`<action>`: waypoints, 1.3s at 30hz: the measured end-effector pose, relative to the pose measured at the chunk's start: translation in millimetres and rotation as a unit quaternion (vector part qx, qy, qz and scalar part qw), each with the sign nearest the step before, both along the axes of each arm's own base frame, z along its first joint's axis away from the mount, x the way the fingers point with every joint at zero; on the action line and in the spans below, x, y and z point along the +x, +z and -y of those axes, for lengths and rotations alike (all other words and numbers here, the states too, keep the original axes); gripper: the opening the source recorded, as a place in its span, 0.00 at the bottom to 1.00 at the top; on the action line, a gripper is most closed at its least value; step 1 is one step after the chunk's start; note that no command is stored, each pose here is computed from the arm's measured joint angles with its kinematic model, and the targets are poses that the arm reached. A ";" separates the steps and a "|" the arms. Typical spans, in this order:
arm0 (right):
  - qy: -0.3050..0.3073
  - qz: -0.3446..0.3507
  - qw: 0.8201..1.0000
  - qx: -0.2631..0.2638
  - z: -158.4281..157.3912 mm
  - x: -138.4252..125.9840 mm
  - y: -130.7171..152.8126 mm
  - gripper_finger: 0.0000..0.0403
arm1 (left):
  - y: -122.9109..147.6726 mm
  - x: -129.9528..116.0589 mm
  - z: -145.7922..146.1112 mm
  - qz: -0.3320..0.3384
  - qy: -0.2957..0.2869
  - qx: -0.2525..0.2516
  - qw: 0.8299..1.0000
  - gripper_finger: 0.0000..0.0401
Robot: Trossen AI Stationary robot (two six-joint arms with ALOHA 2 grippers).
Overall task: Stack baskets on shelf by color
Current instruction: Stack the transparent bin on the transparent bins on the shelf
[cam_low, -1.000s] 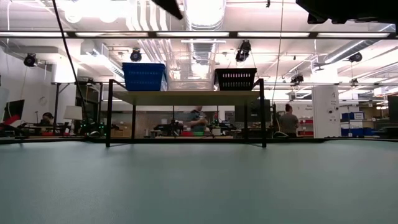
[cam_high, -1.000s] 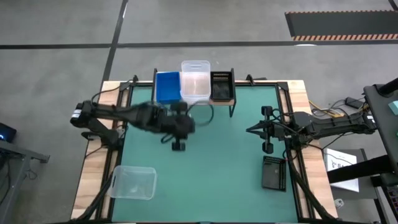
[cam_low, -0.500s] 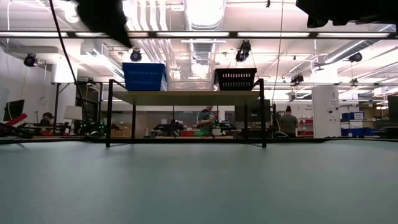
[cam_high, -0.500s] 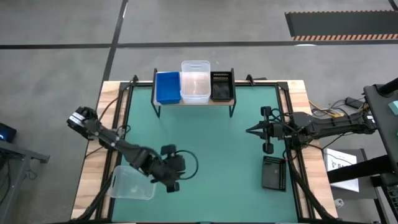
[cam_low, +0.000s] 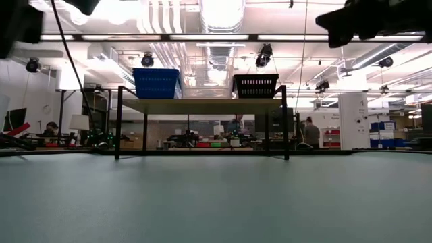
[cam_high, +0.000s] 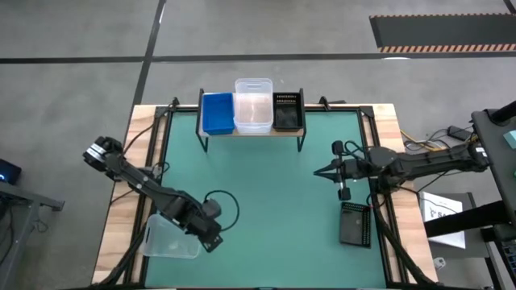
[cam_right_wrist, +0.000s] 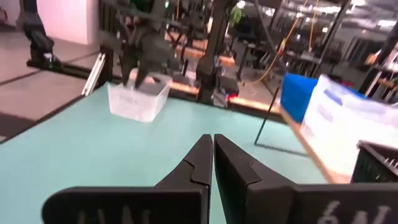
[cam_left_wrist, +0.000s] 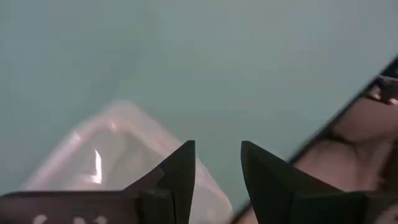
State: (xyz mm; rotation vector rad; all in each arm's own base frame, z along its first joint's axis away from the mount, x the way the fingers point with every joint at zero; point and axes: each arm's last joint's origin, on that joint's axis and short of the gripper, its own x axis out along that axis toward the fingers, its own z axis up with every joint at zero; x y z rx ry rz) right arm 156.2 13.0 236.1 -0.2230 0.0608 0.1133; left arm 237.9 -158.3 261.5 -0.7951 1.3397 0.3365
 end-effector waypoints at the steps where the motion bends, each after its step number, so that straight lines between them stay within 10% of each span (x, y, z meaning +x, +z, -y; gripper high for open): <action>1: 0.000 -0.005 1.000 0.000 -0.1 1.4 -1.3 0.02 | 1.6 -1.8 0.7 -0.008 0.009 -0.014 1.000 0.28; 18: 0.000 -0.033 0.999 -0.008 -0.9 11.9 -10.7 0.02 | -32.1 -5.2 12.3 -0.122 0.129 -0.021 0.984 0.28; 29: 0.000 -0.033 0.999 -0.006 -1.0 12.0 -10.7 0.02 | -41.0 0.1 17.3 -0.116 0.081 -0.007 0.990 0.02; 39: -0.001 -0.034 0.999 0.002 -0.9 12.0 -10.8 0.02 | -8.8 9.7 33.4 -0.006 -0.062 0.011 0.998 0.00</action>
